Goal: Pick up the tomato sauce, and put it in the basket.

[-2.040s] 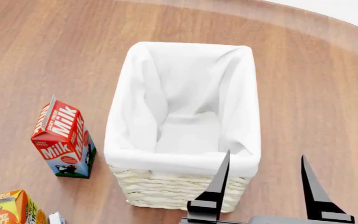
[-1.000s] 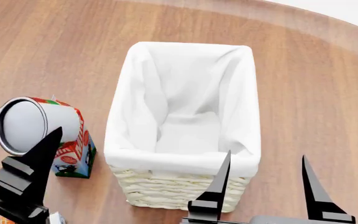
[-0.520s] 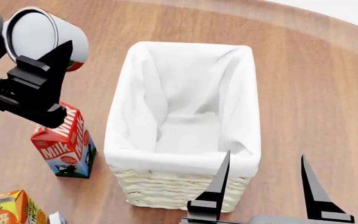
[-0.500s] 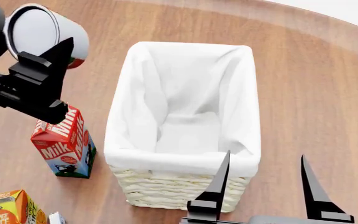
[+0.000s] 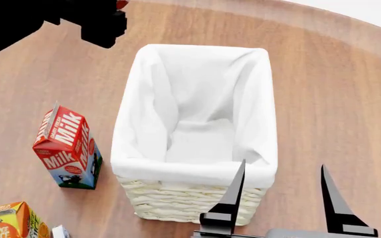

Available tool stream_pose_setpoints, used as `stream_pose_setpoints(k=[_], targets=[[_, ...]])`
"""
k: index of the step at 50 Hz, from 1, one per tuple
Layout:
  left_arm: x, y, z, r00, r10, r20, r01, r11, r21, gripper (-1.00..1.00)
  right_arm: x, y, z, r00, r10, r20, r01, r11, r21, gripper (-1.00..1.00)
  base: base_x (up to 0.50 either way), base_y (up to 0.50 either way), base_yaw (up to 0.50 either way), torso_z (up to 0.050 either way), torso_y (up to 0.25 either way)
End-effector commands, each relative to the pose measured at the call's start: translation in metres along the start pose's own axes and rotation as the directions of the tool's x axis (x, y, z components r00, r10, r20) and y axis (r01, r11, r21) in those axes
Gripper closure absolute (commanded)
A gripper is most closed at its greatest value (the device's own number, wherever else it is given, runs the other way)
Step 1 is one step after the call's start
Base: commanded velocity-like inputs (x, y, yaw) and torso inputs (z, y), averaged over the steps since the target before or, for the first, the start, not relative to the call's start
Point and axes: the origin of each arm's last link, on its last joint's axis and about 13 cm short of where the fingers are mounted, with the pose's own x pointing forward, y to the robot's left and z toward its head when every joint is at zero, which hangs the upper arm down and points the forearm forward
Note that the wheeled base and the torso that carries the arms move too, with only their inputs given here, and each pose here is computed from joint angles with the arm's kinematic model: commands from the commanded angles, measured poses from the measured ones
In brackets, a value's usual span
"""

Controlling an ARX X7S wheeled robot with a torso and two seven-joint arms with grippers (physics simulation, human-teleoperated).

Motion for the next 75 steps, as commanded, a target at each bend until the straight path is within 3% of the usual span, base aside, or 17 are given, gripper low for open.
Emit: stream_pose_setpoints(k=[1,27,31,33,38,42,62,75], targets=[[0.017,-0.009,0.028,1.000,0.004,-0.011,-0.003,0.999,0.034,1.00,0.000,0.000,0.000,1.000,0.000,0.000,0.000,1.000,0.004,-1.00,0.00,0.00,0.00,0.000,0.000],[0.048,-0.033,0.058,0.978,-0.129,-0.166,0.142,0.987,0.070,1.00,0.001,0.000,0.000,1.000,0.001,-0.001,0.000,1.000,0.010,-1.00,0.00,0.00,0.00,0.000,0.000],[0.052,-0.034,0.055,0.968,-0.125,-0.219,0.142,0.988,0.065,1.00,0.001,0.000,-0.001,1.000,0.003,-0.002,-0.002,1.000,0.010,-1.00,0.00,0.00,0.00,0.000,0.000],[0.054,-0.035,0.053,0.960,-0.135,-0.247,0.142,0.990,0.014,1.00,0.001,0.000,-0.002,1.000,0.001,-0.002,-0.001,1.000,0.011,-1.00,0.00,0.00,0.00,0.000,0.000],[0.061,-0.039,0.043,0.947,-0.146,-0.285,0.155,0.988,0.009,1.00,0.001,0.000,-0.002,1.000,0.002,-0.003,-0.002,1.000,0.010,-1.00,0.00,0.00,0.00,0.000,0.003],[0.071,-0.042,0.040,0.938,-0.174,-0.301,0.162,0.985,-0.064,1.00,0.001,0.001,-0.003,1.000,0.007,-0.007,-0.007,1.000,0.012,-1.00,0.00,0.00,0.00,0.000,0.000],[0.100,-0.053,0.009,0.916,-0.138,-0.376,0.109,0.989,-0.097,1.00,0.001,0.001,-0.002,1.000,0.006,-0.003,-0.006,1.000,0.014,-1.00,0.00,0.00,0.00,0.000,0.000],[0.108,-0.062,-0.017,0.899,-0.165,-0.405,0.116,0.983,-0.143,1.00,0.001,-0.001,-0.004,1.000,0.001,-0.006,-0.001,1.000,0.012,-1.00,0.00,0.00,0.00,0.000,0.001]])
